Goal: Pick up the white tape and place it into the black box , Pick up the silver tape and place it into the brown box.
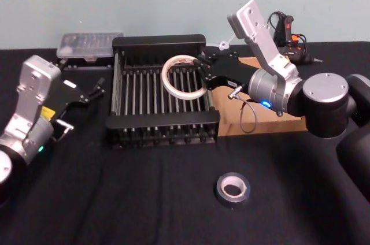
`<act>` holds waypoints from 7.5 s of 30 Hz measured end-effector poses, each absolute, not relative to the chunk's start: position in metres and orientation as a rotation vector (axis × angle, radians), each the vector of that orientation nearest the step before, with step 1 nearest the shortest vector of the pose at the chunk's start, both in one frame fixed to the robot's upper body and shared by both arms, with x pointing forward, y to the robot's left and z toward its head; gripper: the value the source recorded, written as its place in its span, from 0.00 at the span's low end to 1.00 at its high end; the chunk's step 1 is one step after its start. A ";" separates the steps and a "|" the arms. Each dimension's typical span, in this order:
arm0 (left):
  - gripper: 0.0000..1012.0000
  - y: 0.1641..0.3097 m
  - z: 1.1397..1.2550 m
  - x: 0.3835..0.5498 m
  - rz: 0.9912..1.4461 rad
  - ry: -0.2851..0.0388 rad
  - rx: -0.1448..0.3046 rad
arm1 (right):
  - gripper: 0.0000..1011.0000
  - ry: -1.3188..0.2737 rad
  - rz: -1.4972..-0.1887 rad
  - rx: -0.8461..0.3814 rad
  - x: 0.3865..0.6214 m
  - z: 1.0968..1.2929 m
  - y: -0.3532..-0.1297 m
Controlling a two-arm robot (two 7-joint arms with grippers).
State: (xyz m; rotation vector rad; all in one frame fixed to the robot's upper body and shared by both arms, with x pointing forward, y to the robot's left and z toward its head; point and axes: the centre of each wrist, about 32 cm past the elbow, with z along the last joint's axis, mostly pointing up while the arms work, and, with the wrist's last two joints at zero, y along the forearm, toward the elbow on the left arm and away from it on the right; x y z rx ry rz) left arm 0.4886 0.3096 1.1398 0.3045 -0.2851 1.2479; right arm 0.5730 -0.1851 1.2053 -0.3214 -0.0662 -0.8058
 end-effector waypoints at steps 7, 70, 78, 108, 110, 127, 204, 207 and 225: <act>0.99 0.310 1.140 0.489 1.248 -0.285 0.304 | 0.09 -0.067 -0.806 -0.321 0.572 1.205 -0.186; 0.99 0.310 1.140 0.489 1.248 -0.285 0.304 | 0.99 -0.054 -0.863 -0.293 0.542 1.222 -0.216; 0.99 0.310 1.140 0.489 1.248 -0.285 0.304 | 0.99 -0.020 -0.847 -0.311 0.512 1.231 -0.237; 0.99 0.310 1.140 0.489 1.248 -0.285 0.304 | 0.99 0.191 -0.754 -0.463 0.422 1.210 -0.261; 0.99 0.310 1.140 0.489 1.248 -0.285 0.304 | 0.99 0.201 -0.743 -0.480 0.419 1.207 -0.262; 0.99 0.310 1.140 0.489 1.248 -0.285 0.304 | 0.99 0.232 -0.708 -0.549 0.418 1.195 -0.259; 0.99 0.310 1.140 0.489 1.248 -0.285 0.304 | 0.68 0.275 -0.725 -0.597 0.435 1.175 -0.251; 0.99 0.310 1.140 0.489 1.248 -0.285 0.304 | 0.60 0.275 -0.725 -0.597 0.435 1.175 -0.251; 0.99 0.310 1.140 0.489 1.248 -0.285 0.304 | 0.16 0.276 -0.725 -0.596 0.435 1.175 -0.251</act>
